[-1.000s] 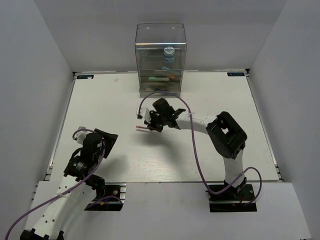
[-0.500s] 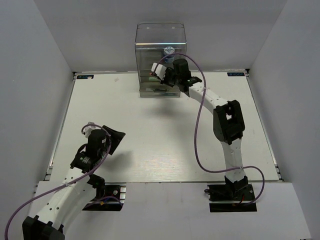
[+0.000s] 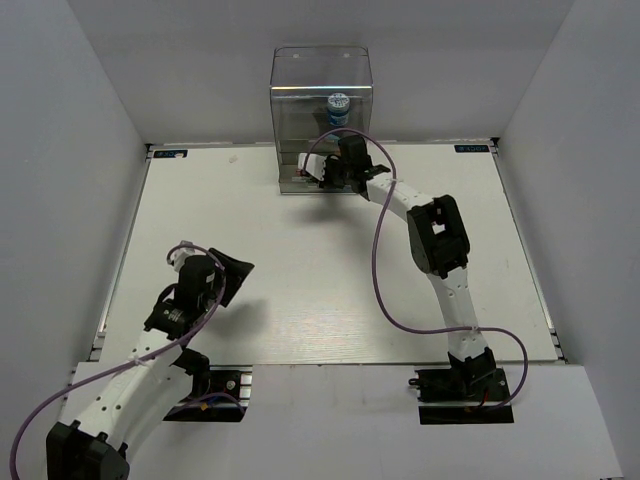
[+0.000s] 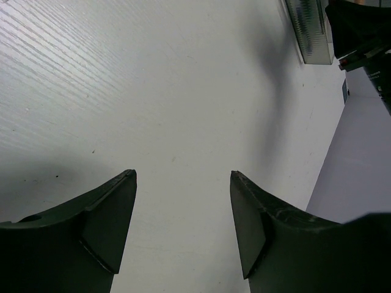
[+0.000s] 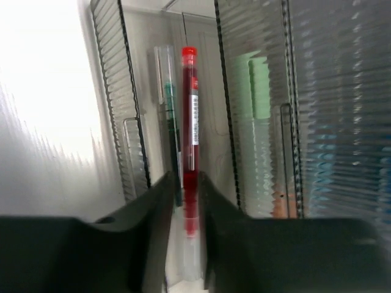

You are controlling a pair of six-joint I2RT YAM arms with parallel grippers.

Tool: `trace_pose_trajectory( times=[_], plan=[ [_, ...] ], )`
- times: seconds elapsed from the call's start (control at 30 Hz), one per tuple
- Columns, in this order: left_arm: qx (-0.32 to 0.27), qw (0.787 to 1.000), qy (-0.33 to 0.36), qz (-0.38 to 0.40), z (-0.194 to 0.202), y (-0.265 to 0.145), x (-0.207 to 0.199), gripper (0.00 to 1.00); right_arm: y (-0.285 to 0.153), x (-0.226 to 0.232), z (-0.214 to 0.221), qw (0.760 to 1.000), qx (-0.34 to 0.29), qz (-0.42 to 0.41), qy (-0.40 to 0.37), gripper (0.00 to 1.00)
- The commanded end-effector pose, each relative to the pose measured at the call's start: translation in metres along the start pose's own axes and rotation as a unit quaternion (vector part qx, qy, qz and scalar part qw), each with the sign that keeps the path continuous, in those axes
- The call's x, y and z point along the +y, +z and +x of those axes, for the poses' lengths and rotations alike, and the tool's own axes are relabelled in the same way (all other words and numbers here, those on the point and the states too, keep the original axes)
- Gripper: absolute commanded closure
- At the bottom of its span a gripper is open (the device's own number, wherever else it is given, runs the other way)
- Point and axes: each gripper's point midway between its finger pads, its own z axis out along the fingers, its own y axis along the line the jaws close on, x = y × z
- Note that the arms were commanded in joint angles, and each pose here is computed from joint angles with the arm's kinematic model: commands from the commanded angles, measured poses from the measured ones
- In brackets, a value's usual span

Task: Sort the stationery into containers
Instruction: Place the pen in the drawer.

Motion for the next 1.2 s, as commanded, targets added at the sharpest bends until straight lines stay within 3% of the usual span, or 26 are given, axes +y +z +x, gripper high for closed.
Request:
trace_pose_trajectory(
  times=[0.0, 0.13, 0.27, 0.37, 0.4, 0.47, 0.6, 0.7, 1.17],
  plan=[
    [0.004, 1.0, 0.006, 0.011, 0.002, 0.003, -0.005, 0.28, -0.015, -0.031, -0.024, 0.999, -0.035, 0.034, -0.024, 0.69],
    [0.017, 1.0, 0.012, 0.005, 0.007, 0.01, -0.004, 0.28, -0.026, -0.031, -0.031, 0.998, -0.047, 0.031, -0.013, 0.56],
    [0.022, 1.0, 0.017, 0.008, 0.007, 0.014, -0.01, 0.28, -0.041, -0.029, -0.046, 0.997, -0.072, 0.021, 0.007, 0.6],
    [0.02, 1.0, 0.021, 0.013, 0.006, 0.016, -0.012, 0.28, -0.054, -0.019, -0.055, 0.995, -0.095, -0.005, 0.024, 0.81],
    [0.026, 0.999, 0.021, 0.01, 0.008, 0.017, -0.011, 0.28, -0.056, -0.012, -0.059, 0.994, -0.101, -0.019, 0.027, 0.94],
    [0.026, 0.999, 0.021, 0.01, 0.008, 0.017, -0.011, 0.28, -0.062, -0.001, -0.071, 0.989, -0.132, -0.054, 0.028, 1.0],
    [0.026, 0.999, 0.021, 0.01, 0.008, 0.017, -0.011, 0.28, -0.058, 0.048, -0.061, 0.978, -0.127, -0.159, 0.036, 1.0],
    [0.029, 0.999, 0.022, 0.003, 0.009, 0.015, -0.01, 0.28, -0.049, 0.047, -0.058, 0.976, -0.12, -0.175, 0.038, 1.0],
    [0.032, 0.999, 0.023, -0.004, 0.009, 0.018, -0.011, 0.28, -0.005, 0.034, -0.005, 0.993, -0.049, -0.102, 0.035, 1.0]
  ],
)
